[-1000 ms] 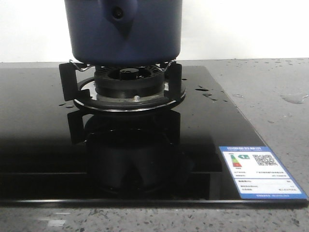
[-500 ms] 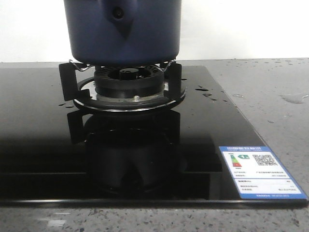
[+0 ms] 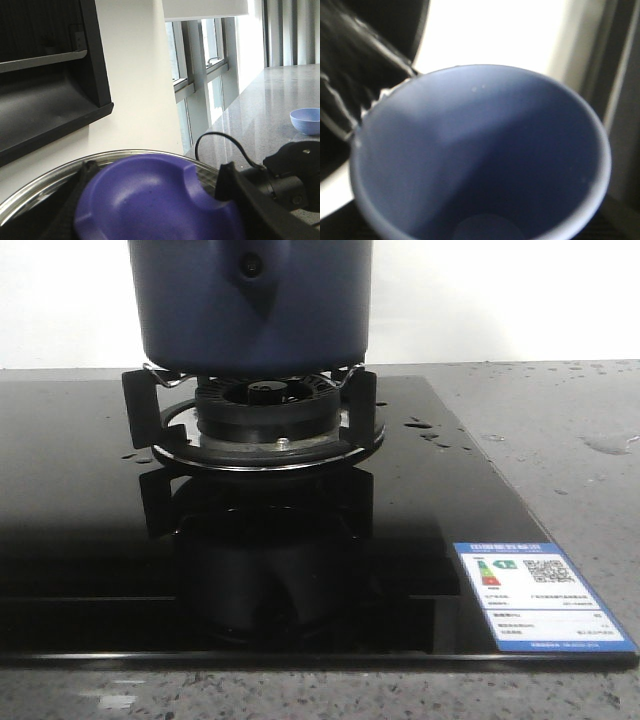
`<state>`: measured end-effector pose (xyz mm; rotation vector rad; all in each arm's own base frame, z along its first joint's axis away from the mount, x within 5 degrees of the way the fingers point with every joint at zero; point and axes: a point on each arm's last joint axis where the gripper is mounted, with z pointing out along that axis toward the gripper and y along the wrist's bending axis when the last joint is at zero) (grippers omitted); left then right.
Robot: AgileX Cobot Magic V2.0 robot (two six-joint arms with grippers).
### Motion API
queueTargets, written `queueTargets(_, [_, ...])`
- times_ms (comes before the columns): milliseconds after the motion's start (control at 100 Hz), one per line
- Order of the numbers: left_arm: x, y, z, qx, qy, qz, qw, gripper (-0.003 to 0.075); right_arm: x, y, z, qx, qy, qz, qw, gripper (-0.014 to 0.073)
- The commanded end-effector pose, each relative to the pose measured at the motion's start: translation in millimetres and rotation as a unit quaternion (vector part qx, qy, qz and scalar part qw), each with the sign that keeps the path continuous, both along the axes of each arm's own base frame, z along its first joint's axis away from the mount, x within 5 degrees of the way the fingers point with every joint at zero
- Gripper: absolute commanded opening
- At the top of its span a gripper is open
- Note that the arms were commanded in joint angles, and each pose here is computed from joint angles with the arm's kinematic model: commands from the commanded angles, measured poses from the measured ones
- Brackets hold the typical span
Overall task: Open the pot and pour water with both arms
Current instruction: 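Tilt the cup with the right gripper to pour water into the pot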
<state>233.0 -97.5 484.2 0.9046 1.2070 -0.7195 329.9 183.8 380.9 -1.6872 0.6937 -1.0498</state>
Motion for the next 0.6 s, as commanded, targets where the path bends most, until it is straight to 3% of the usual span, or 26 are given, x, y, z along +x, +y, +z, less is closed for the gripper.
queueTargets(0, [-18, 3, 27, -0.053, -0.027, -0.009, 0.998, 0.0274, -9, -8, 38, -0.018, -0.072, -0.006, 0.997, 0.0308])
queueTargets(150, [-18, 3, 27, -0.051, -0.027, -0.008, 0.998, 0.0274, -10, -8, 54, -0.036, -0.108, -0.005, 0.994, 0.0308])
queueTargets(460, [-18, 3, 27, -0.051, -0.027, -0.008, 0.998, 0.0274, -12, -9, 73, -0.017, -0.130, -0.006, 0.991, 0.0308])
queueTargets(510, [-18, 3, 27, -0.051, -0.027, -0.008, 0.998, 0.0274, -12, -9, 73, 0.028, -0.106, -0.008, 0.994, 0.0308])
queueTargets(590, [-18, 3, 27, -0.051, -0.027, -0.008, 0.998, 0.0274, -12, -9, 72, 0.168, -0.030, -0.013, 0.985, 0.0308])
